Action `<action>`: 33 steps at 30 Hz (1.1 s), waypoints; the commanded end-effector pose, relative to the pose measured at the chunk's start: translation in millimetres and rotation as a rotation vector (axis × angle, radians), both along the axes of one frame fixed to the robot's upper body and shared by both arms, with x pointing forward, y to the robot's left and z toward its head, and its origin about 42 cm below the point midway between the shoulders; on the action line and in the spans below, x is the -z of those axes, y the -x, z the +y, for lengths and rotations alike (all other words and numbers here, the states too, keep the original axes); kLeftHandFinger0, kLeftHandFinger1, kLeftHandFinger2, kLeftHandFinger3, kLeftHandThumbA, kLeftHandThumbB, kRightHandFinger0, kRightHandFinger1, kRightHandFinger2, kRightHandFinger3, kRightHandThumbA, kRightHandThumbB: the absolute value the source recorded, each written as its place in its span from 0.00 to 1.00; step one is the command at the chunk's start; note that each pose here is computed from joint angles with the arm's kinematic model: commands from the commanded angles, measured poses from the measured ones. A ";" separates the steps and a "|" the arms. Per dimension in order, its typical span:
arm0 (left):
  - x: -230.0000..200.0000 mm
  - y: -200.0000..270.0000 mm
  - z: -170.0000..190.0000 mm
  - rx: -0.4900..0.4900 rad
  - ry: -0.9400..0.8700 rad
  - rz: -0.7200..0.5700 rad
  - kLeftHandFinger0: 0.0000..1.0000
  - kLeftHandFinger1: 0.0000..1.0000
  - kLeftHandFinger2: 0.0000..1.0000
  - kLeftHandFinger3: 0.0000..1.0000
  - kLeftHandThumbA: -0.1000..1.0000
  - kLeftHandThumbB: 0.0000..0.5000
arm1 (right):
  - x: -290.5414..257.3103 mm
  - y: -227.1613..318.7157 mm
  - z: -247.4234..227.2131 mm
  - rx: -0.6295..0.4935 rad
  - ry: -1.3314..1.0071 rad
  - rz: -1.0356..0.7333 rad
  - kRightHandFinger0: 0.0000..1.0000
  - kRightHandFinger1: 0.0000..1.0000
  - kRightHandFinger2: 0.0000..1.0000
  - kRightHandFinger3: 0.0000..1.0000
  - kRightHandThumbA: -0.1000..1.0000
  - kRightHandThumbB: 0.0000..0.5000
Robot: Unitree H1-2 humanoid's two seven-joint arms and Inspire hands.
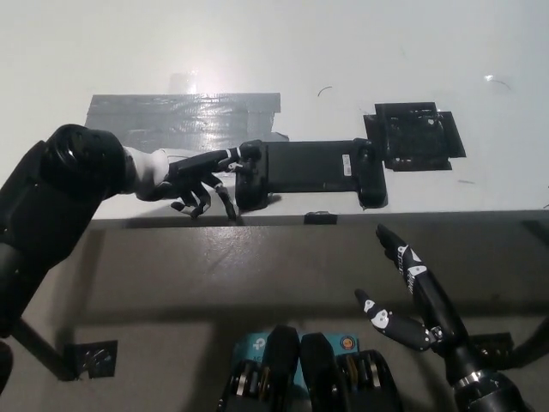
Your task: A controller is being placed at the center of the desk near the left hand and the robot uses its left hand's index finger to press a button at the left area of the controller
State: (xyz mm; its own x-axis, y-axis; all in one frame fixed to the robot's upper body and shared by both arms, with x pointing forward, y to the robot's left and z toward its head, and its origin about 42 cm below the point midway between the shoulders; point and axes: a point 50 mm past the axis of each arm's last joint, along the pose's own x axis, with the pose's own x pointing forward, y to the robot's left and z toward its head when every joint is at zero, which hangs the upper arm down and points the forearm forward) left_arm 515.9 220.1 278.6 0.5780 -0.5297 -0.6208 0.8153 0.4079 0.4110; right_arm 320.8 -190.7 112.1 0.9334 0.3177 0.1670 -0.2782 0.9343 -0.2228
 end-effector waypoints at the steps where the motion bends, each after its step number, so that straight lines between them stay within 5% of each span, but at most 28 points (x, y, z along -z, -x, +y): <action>1: 23.0 14.2 6.8 0.011 -0.021 0.078 0.00 0.12 0.44 1.00 1.00 0.98 | -14.0 -6.9 3.4 -0.010 -0.020 -0.056 1.00 1.00 1.00 1.00 0.64 0.51; 3: -6.4 17.2 3.4 0.046 0.089 0.013 0.00 0.10 0.43 1.00 1.00 0.95 | -15.2 -7.6 2.3 -0.011 -0.017 -0.057 1.00 1.00 1.00 1.00 0.63 0.50; 8: -51.5 38.6 -1.1 0.099 0.440 -0.115 0.00 0.00 0.21 1.00 1.00 0.86 | -16.1 -8.4 1.7 -0.014 -0.015 -0.057 1.00 1.00 1.00 1.00 0.62 0.48; 9: -52.0 41.7 -0.6 0.101 0.476 -0.117 0.00 0.00 0.14 1.00 1.00 0.97 | -15.5 -7.9 2.0 -0.016 -0.014 -0.056 1.00 1.00 1.00 1.00 0.62 0.48; 10: -51.3 57.3 -5.0 0.110 0.643 -0.127 0.00 0.00 0.10 1.00 1.00 0.78 | -15.1 -8.6 3.5 -0.017 -0.014 -0.057 1.00 1.00 1.00 1.00 0.62 0.49; 12: -41.0 81.7 -9.4 0.074 0.748 -0.187 0.11 0.00 0.09 1.00 1.00 0.76 | -14.5 -7.5 3.9 -0.020 -0.012 -0.049 1.00 1.00 1.00 1.00 0.62 0.51; 14: -18.5 113.7 -14.4 -0.022 0.807 -0.260 0.09 0.03 0.11 1.00 1.00 0.67 | -15.1 -7.0 3.8 -0.021 -0.011 -0.044 1.00 1.00 1.00 1.00 0.61 0.50; 15: -9.8 122.1 -15.3 -0.066 0.812 -0.281 0.20 0.05 0.09 1.00 1.00 0.65 | -15.5 -7.0 3.6 -0.022 -0.011 -0.045 1.00 1.00 1.00 1.00 0.61 0.50; 16: 6.4 135.1 -16.4 -0.144 0.834 -0.308 0.62 0.22 0.18 1.00 1.00 0.60 | -15.3 -7.3 3.1 -0.022 -0.012 -0.049 1.00 1.00 1.00 1.00 0.61 0.51; 18: 35.4 154.6 -16.2 -0.270 0.861 -0.358 0.82 0.43 0.39 1.00 1.00 0.59 | -14.8 -7.3 1.9 -0.018 -0.014 -0.051 1.00 1.00 1.00 1.00 0.61 0.51; 20: 57.7 166.0 -16.2 -0.332 0.860 -0.402 0.87 0.67 0.67 1.00 1.00 0.55 | -14.1 -7.0 0.1 -0.012 -0.013 -0.052 1.00 1.00 1.00 1.00 0.61 0.51; 21: 77.0 176.8 -14.6 -0.375 0.850 -0.406 1.00 1.00 1.00 1.00 1.00 0.52 | -12.8 -6.3 -0.1 -0.012 -0.015 -0.050 1.00 1.00 1.00 1.00 0.61 0.51; 23: 100.2 190.0 -12.0 -0.420 0.814 -0.435 1.00 1.00 1.00 1.00 1.00 0.52 | -11.2 -4.7 0.5 -0.015 -0.023 -0.040 1.00 1.00 1.00 1.00 0.60 0.51; 27: 144.0 207.0 -4.8 -0.494 0.737 -0.507 1.00 1.00 1.00 1.00 1.00 0.37 | -11.2 -4.8 0.8 -0.014 -0.018 -0.040 1.00 1.00 1.00 1.00 0.62 0.50; 33: 161.0 205.8 -1.1 -0.551 0.700 -0.622 1.00 1.00 1.00 1.00 1.00 0.48 | -9.2 -2.5 5.1 -0.014 -0.038 -0.039 1.00 1.00 1.00 1.00 0.65 0.46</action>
